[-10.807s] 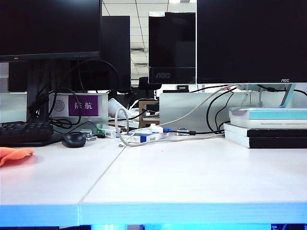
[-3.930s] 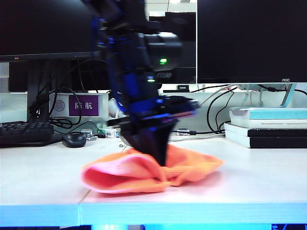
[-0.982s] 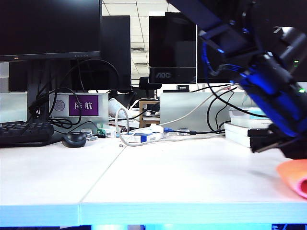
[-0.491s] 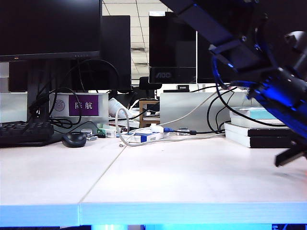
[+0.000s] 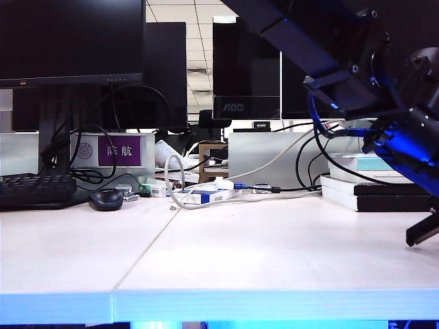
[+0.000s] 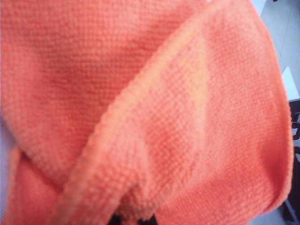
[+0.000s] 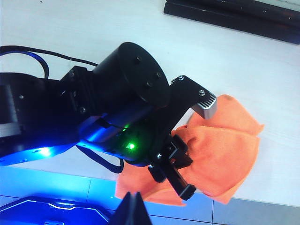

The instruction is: Wipe the table from left to right using the rag.

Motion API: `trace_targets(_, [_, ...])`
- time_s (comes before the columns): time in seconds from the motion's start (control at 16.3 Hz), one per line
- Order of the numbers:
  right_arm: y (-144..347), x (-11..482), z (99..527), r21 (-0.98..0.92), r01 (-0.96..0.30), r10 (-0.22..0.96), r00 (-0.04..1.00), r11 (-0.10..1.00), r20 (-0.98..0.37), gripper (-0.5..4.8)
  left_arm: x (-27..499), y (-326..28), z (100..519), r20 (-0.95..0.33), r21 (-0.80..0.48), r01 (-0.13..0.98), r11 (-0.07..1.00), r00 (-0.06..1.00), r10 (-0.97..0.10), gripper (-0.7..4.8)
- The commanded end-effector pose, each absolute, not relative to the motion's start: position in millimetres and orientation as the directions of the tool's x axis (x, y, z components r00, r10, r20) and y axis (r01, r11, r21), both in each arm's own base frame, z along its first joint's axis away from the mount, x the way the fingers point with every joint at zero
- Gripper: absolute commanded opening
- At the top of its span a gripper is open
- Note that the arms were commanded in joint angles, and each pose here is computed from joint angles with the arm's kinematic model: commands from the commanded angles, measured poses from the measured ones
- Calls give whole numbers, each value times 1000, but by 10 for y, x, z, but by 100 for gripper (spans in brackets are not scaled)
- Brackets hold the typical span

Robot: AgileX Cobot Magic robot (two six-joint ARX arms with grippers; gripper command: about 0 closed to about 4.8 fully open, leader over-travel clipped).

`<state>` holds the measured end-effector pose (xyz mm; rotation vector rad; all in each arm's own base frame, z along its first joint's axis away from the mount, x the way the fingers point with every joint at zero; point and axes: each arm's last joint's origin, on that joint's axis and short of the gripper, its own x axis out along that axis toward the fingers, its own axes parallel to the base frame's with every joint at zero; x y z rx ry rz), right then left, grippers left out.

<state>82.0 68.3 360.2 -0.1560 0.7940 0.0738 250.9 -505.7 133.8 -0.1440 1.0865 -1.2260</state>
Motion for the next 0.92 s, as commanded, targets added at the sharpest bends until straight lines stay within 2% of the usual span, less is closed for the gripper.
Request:
trace_targets(0.06, [683,821,3618,-105,-116,9,710,988,-704,-5,2502,-5079,1184,-597,-630,660,409,-75,-799,-6])
trace_targets(0.68, [684,821,3618,-105,-116,9,710,988,-704,-5,2514,-5098,1173,-577,-632,669,393,-67,-814,-3])
trace_targets(0.74, [684,821,3618,-104,-116,9,710,988,-704,-5,2525,-5116,1212,-545,-639,678,363,-67,-836,111])
trace_targets(0.8, [684,822,3619,-104,-116,9,711,988,-704,-5,2532,-5126,1239,-524,-653,674,346,-72,-848,168])
trace_targets(0.92, [685,823,3619,-103,-115,10,712,988,-703,-5,2540,-5131,1301,-501,-679,653,335,-79,-862,176])
